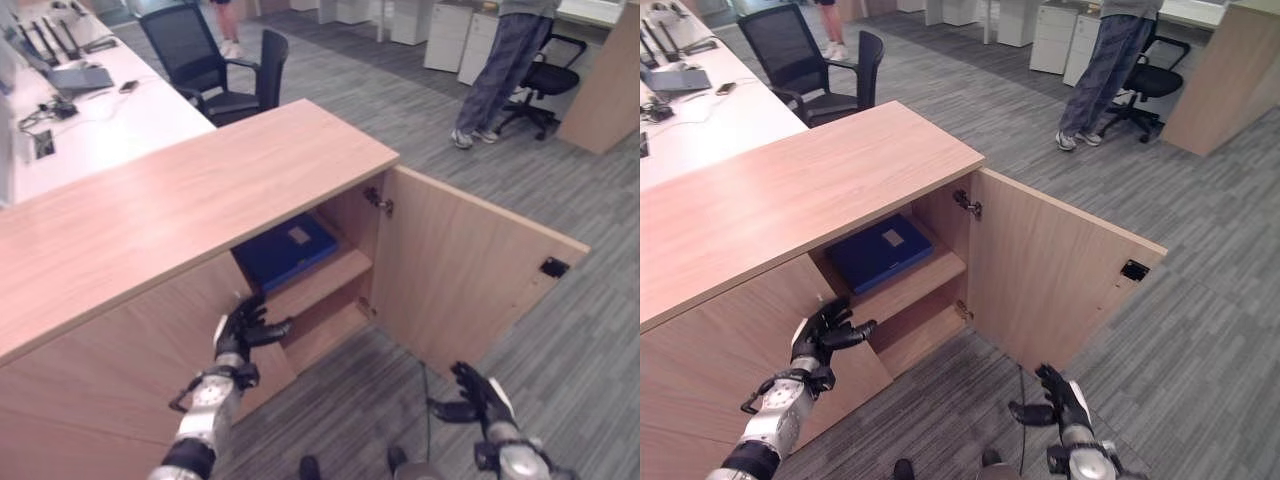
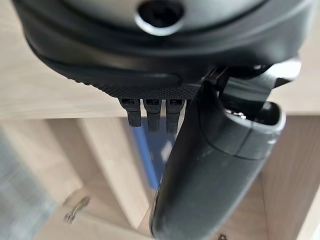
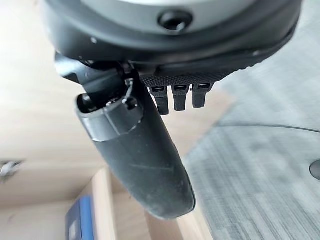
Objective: Put the empty folder in the office cabinet
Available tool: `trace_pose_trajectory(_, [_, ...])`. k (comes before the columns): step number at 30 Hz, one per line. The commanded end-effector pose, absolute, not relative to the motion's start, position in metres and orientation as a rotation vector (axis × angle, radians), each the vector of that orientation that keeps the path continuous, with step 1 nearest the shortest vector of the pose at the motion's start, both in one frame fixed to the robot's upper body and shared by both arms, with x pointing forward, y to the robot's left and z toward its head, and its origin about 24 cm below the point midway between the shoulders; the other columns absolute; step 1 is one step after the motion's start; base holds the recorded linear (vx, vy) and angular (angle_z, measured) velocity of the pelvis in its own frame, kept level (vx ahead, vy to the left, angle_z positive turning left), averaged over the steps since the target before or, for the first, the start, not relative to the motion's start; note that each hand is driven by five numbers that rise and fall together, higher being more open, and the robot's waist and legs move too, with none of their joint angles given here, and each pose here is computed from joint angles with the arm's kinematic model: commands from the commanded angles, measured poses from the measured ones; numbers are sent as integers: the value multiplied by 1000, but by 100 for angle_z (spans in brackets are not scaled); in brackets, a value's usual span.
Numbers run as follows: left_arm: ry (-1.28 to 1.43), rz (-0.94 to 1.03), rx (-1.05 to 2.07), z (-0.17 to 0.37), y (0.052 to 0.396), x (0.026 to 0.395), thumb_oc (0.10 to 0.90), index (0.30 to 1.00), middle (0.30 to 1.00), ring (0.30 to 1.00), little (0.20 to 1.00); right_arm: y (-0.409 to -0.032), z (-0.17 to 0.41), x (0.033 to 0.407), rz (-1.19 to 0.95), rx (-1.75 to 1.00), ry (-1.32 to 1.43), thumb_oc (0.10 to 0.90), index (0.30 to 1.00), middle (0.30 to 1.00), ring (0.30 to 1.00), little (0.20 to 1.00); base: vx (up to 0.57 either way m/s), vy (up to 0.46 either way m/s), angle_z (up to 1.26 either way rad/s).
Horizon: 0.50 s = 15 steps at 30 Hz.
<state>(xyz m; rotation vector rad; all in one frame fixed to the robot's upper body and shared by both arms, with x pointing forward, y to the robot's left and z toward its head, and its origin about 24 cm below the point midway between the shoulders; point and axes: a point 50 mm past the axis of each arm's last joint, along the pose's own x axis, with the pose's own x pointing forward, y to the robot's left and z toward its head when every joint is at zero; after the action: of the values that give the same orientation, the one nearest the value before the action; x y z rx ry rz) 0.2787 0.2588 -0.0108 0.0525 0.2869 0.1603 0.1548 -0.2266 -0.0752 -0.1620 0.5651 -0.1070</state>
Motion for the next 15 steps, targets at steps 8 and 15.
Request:
trace_pose_trajectory(8, [-97, 126, -67, 45, 237, 276, 800, 900, 900, 900, 900, -227, -55, 186, -112, -150, 412, 800, 900, 900, 900, 900, -53, 56, -16])
trace_pose_trajectory(15, [13, -48, -135, 19, 212, 241, 800, 900, 900, 900, 900, -215, -55, 196, -97, -133, 403, 800, 900, 900, 900, 900, -91, -74, -24])
